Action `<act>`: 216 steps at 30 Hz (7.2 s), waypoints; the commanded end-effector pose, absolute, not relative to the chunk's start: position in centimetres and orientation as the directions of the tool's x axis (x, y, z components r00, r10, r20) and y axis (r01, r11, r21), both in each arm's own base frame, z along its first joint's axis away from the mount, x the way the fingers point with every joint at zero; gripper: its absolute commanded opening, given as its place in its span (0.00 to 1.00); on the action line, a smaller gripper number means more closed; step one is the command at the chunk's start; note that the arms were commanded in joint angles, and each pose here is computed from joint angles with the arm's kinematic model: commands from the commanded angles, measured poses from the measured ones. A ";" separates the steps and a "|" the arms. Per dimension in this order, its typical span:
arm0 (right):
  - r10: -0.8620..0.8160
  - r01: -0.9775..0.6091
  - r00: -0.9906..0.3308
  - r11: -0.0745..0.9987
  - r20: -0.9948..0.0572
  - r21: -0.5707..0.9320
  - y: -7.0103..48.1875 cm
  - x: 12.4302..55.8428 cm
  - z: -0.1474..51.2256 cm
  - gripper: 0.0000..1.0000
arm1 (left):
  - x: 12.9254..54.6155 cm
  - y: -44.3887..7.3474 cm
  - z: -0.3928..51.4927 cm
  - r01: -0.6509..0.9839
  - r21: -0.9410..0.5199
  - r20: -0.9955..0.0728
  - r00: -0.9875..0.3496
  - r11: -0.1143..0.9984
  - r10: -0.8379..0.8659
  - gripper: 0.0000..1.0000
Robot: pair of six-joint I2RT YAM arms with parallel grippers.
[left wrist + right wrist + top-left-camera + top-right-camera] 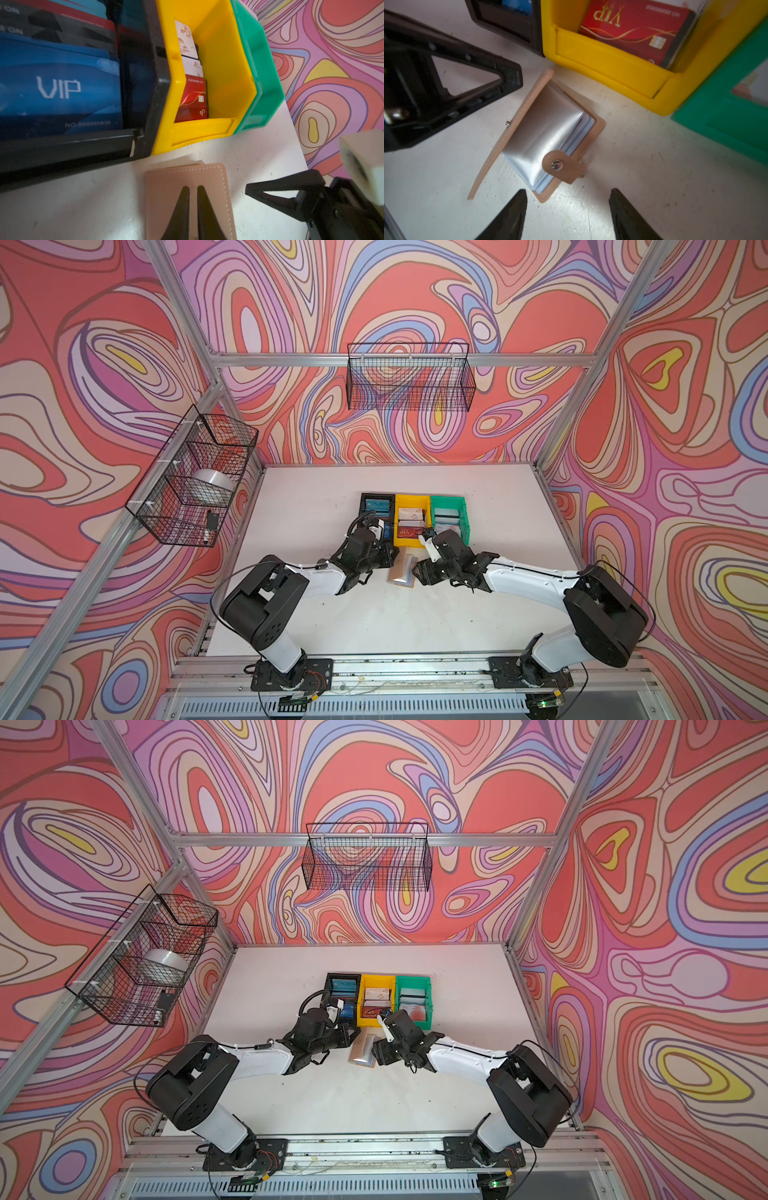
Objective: Take the credit cards out of the card holder
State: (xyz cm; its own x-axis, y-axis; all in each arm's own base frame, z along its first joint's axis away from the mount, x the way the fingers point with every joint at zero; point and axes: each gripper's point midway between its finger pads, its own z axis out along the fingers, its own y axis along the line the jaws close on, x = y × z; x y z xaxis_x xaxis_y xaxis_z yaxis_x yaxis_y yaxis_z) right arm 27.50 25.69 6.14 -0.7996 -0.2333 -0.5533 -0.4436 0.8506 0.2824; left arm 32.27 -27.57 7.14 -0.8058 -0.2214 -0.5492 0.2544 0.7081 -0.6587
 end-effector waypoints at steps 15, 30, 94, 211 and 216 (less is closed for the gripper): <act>-0.227 -0.389 -0.817 0.895 -0.529 0.217 25.6 29.1 4.7 0.62 | 30.8 -29.1 4.1 0.211 -0.688 -0.485 -0.845 0.694 -0.224 0.12; -0.202 -0.338 -0.830 0.923 -0.520 0.181 24.7 29.6 4.4 0.52 | 30.0 -28.6 1.6 0.168 -0.694 -0.448 -0.862 0.700 -0.237 0.11; -0.394 -0.569 -0.799 0.739 -0.454 0.360 36.9 29.4 3.7 0.47 | 26.9 -19.1 9.3 0.064 -0.572 -0.519 -0.800 0.818 -0.301 0.35; -0.331 -0.502 -0.855 0.722 -0.399 0.476 34.2 25.5 5.4 0.41 | 25.1 -16.9 0.2 -0.186 -0.439 -0.330 -0.877 0.879 -0.350 0.00; -0.389 -0.549 -0.835 0.626 -0.389 0.554 35.7 24.2 6.0 0.45 | 25.1 -16.9 0.2 -0.189 -0.443 -0.331 -0.874 0.877 -0.355 0.00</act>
State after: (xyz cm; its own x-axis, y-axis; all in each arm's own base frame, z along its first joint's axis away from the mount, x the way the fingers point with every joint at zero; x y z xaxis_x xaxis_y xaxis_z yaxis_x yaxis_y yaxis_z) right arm 25.06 34.52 6.06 -0.8505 -0.3427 -0.3990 -0.5143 0.7006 0.4946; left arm 26.19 -17.90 1.90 -0.8626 -0.3499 -0.3654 -0.1431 0.8615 -0.4872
